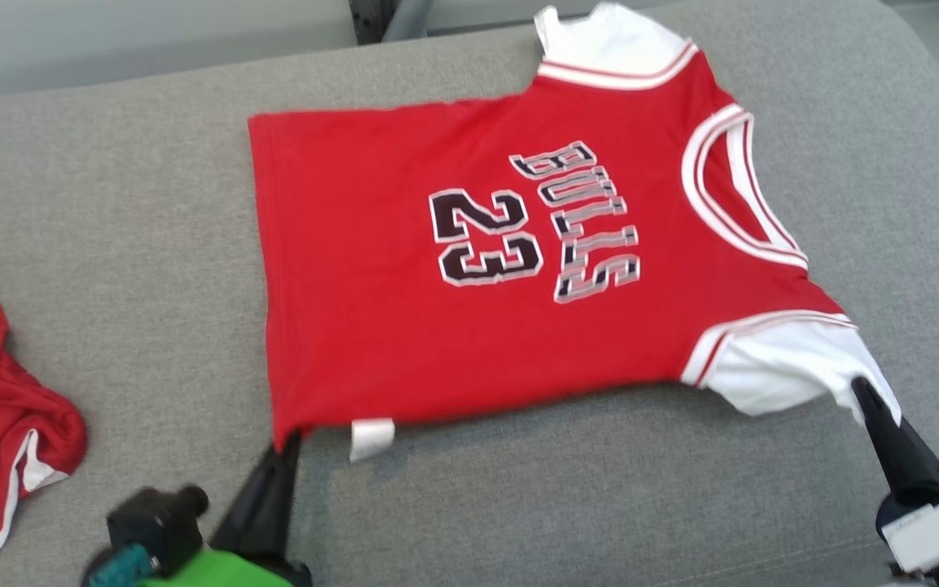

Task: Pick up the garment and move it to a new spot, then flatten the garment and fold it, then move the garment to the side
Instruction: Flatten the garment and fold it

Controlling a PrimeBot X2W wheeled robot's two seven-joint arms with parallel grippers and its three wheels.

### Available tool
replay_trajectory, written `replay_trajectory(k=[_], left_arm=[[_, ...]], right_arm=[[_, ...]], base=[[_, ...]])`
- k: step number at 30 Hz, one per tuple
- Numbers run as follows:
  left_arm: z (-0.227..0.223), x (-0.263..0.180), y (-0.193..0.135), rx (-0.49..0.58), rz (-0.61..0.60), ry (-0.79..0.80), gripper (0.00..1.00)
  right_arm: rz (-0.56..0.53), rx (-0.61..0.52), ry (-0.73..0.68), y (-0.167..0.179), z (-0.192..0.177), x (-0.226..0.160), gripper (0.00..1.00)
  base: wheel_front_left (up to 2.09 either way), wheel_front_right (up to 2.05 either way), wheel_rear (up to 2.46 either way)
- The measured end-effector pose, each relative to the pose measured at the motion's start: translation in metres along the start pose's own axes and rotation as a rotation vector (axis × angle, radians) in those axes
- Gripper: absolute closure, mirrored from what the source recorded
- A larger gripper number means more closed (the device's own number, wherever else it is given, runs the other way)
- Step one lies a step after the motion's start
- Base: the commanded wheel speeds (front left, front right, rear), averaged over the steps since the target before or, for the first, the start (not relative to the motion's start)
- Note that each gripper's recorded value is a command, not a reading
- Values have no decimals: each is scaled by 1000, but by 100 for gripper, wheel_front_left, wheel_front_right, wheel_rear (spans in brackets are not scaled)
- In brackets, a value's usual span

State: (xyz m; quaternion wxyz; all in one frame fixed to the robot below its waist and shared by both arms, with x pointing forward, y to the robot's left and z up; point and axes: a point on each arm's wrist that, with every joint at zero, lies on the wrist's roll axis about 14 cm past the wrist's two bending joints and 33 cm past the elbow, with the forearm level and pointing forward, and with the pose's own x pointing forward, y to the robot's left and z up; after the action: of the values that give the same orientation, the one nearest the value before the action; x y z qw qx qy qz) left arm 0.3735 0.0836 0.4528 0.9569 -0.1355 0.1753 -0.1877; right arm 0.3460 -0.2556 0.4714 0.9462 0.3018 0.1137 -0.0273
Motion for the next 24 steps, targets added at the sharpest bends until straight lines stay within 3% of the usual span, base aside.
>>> replay_trajectory(k=[4,10,24], left_arm=[[-11,-26,-24,-93,-17,36,100],[-18,-32,-32,-111,-25,64,100],[-10,24,-5,-57,-28,136,100]], right_arm=[[19,53,3,9,-5,-23,100],[50,60,-5,18,2,-23,100],[57,40,85,18,-7,51,100]], base=[[0,0,0],[0,0,0],[0,0,0]])
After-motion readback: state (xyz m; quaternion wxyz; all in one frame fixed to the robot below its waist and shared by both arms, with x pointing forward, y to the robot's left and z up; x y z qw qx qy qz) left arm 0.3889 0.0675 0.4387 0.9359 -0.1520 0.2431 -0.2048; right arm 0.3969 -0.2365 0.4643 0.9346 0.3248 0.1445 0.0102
